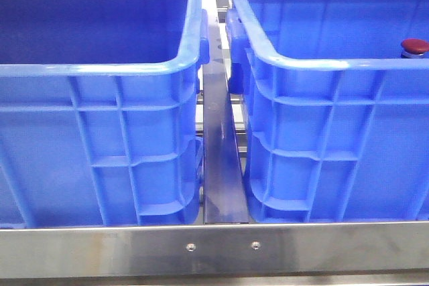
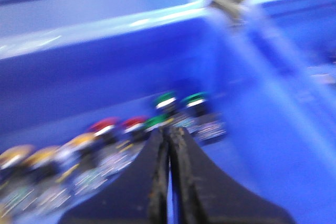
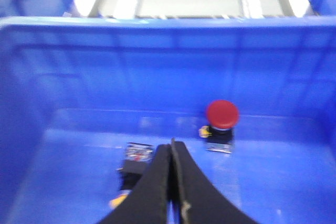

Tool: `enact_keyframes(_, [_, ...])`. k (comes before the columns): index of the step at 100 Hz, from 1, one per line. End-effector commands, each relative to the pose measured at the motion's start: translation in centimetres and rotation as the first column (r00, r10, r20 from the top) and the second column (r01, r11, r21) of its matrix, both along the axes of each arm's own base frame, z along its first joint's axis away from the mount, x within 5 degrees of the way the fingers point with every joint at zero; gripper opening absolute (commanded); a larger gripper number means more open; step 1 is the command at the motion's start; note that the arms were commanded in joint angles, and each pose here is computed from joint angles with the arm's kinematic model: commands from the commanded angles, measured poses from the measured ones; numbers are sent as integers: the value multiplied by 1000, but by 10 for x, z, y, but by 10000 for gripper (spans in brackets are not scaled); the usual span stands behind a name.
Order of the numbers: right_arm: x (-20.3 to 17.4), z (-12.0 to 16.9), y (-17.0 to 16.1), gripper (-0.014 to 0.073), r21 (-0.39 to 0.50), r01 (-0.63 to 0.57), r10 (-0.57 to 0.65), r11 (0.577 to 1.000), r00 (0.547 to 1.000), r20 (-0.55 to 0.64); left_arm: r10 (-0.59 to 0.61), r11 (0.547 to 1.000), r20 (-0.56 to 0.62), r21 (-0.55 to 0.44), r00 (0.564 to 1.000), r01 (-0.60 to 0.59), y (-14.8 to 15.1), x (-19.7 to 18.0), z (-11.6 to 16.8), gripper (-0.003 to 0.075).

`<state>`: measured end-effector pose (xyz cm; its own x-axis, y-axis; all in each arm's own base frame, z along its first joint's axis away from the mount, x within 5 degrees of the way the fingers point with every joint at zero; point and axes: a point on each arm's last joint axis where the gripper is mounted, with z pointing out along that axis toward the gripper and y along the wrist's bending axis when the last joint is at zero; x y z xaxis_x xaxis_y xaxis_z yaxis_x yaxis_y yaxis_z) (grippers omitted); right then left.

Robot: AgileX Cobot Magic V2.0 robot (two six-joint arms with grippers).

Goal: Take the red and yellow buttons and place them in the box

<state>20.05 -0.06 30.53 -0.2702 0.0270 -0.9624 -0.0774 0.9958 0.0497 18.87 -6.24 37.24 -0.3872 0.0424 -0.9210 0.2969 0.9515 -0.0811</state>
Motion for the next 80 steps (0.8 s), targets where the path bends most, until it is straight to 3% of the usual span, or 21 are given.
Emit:
enact_keyframes(1, [-18, 11, 3, -68, 6, -24, 24, 1000, 997, 73, 85, 995, 120, -53, 989, -79, 19, -14, 11, -19])
enact_keyframes(38, [-83, -2, 7, -68, -9, -7, 9, 1000, 977, 215, 311, 950, 262, -99, 913, -295, 60, -96, -16, -19])
enact_keyframes(80, [-139, -39, 18, -68, -33, -74, 81, 997, 922, 379, 331, 944, 383, -138, 862, -301, 61, -148, -51, -19])
